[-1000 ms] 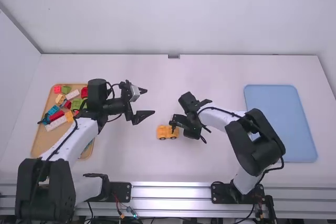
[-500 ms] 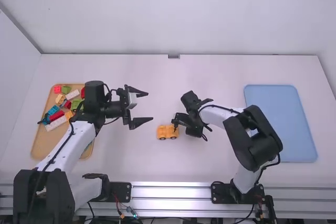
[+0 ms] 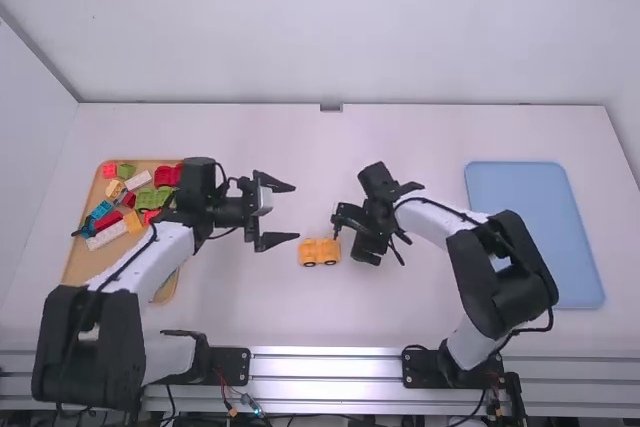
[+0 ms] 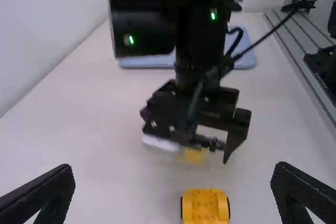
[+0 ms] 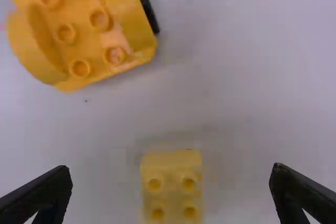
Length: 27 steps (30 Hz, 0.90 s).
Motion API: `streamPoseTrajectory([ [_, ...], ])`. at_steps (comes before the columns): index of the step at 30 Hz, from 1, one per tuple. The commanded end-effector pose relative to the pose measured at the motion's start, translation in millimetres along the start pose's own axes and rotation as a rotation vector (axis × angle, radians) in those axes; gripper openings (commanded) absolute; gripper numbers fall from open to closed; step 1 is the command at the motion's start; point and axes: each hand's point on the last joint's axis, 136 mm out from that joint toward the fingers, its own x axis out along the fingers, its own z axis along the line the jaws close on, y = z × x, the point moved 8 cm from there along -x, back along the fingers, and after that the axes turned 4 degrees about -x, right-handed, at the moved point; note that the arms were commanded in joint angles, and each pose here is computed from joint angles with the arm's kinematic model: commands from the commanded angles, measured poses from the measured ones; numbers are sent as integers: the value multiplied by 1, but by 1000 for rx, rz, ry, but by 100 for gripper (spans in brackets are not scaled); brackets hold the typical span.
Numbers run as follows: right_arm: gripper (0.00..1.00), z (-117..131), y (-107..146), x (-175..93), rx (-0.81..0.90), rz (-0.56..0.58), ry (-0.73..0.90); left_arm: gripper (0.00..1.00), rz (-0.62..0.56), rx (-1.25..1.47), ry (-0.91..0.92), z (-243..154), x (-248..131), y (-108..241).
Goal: Assemble lego blocks to make yellow taxi
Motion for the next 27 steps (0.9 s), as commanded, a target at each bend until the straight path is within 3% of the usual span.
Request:
streamPoseTrajectory([
  [1, 96, 10, 7, -1, -63, -169, -91, 99, -12, -27, 68, -5, 13, 16],
  [4, 91, 10, 27, 1, -76, -322, -95, 99, -24, -40, 115, -2, 27, 31],
  [8, 85, 13, 50, 4, -79, -425, -62, 99, -67, -40, 154, 0, 32, 40],
  [13, 84, 19, 71, 7, -58, -587, 15, 99, -71, -31, 162, 1, 36, 43],
  [20, 82, 22, 78, 14, -51, -628, 75, 99, -76, -43, 170, 0, 35, 43],
  [27, 73, 14, 76, 28, -45, -621, 38, 99, -73, -47, 174, -5, 35, 47],
])
